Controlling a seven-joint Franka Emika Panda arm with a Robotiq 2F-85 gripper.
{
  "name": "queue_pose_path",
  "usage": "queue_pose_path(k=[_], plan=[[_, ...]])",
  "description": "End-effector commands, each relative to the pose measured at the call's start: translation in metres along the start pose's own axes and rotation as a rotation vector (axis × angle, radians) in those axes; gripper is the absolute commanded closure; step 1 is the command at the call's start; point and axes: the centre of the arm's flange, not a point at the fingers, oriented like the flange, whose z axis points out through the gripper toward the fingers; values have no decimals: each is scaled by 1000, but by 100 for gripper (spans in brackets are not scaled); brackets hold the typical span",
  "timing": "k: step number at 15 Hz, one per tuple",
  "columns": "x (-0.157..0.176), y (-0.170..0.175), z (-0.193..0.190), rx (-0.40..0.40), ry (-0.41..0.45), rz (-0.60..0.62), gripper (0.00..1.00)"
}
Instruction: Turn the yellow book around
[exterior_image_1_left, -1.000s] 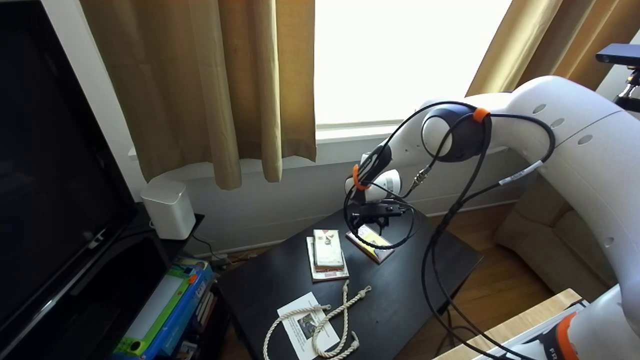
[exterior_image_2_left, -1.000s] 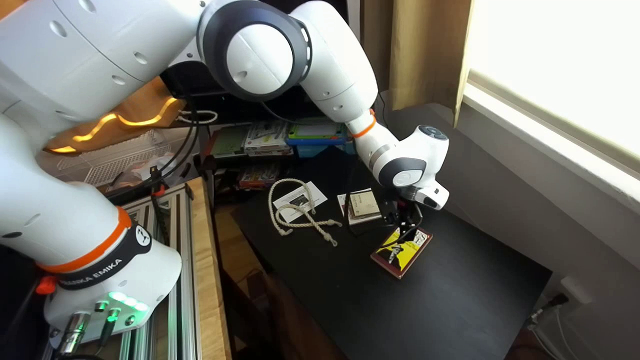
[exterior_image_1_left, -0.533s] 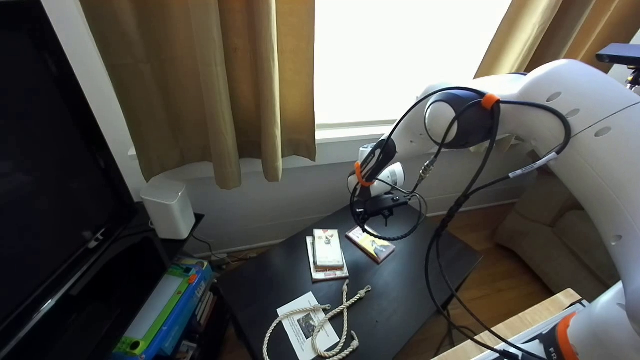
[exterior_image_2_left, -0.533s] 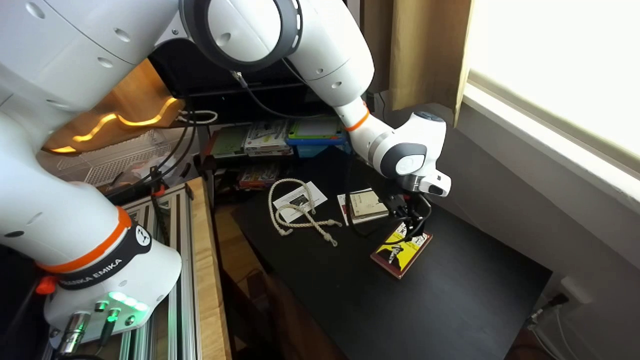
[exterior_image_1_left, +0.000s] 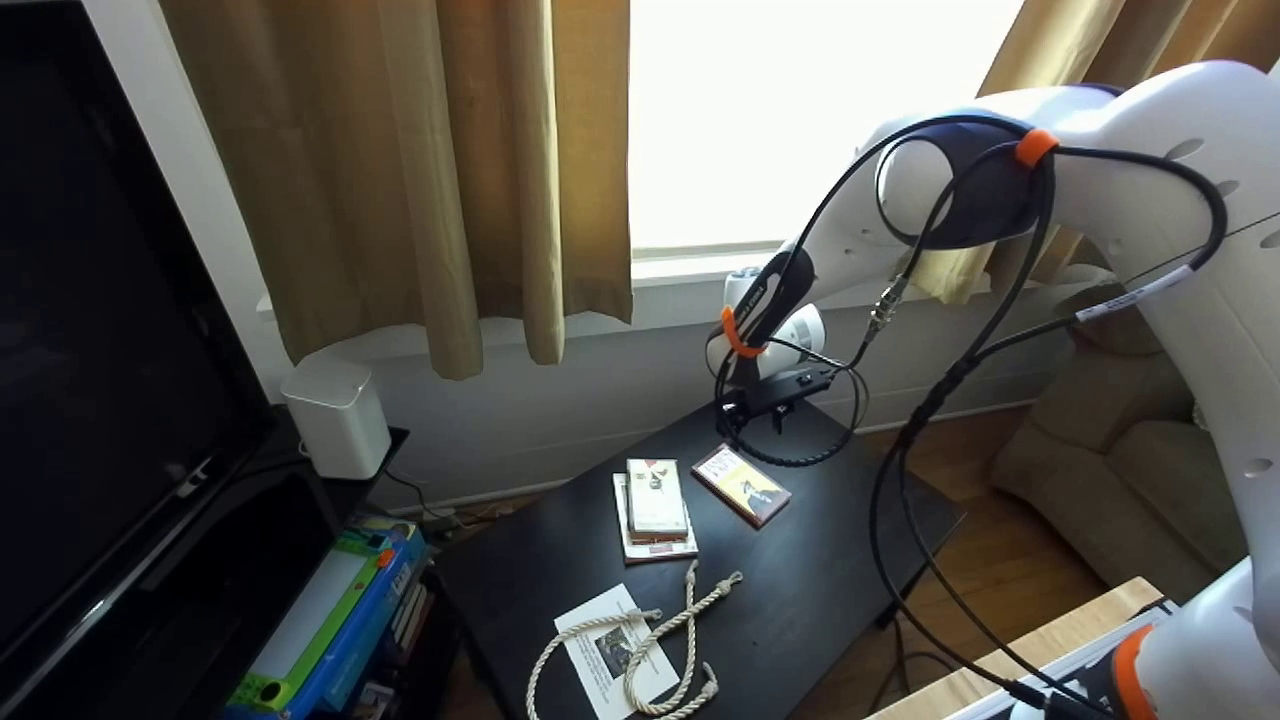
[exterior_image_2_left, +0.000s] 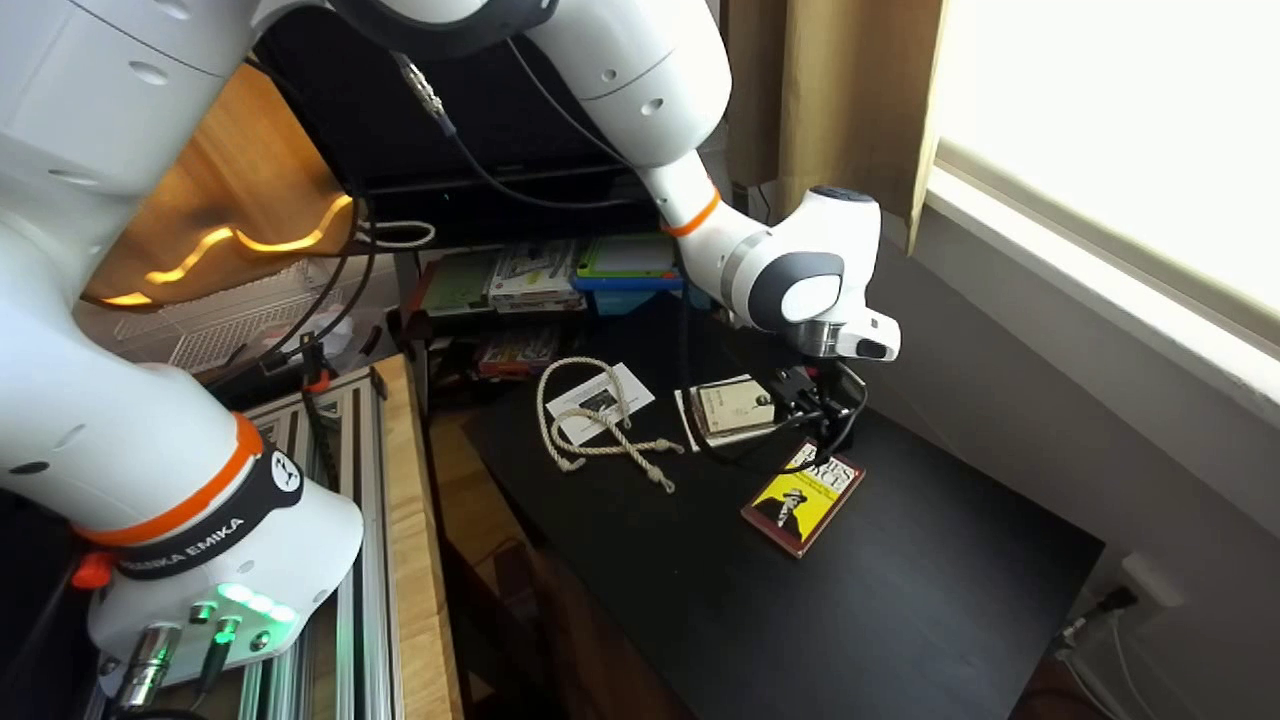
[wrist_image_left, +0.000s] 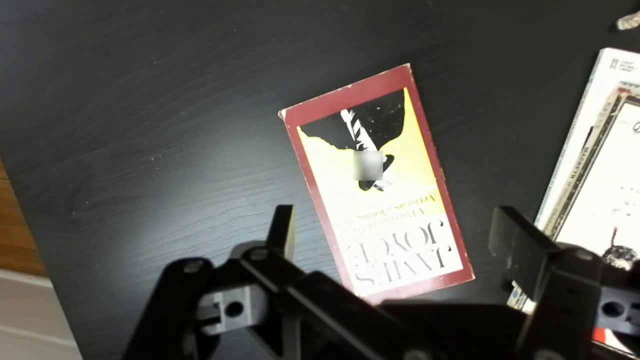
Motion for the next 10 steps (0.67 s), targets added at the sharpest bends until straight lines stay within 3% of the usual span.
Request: queue_pose_path(k=[1, 6, 7, 10], plan=[[-33, 4, -25, -17, 26, -29, 0], [-47, 9, -42, -16, 40, -27, 0], [-24, 7, -33, 0, 31, -7, 0], [-23, 8, -37, 1, 37, -5, 0]])
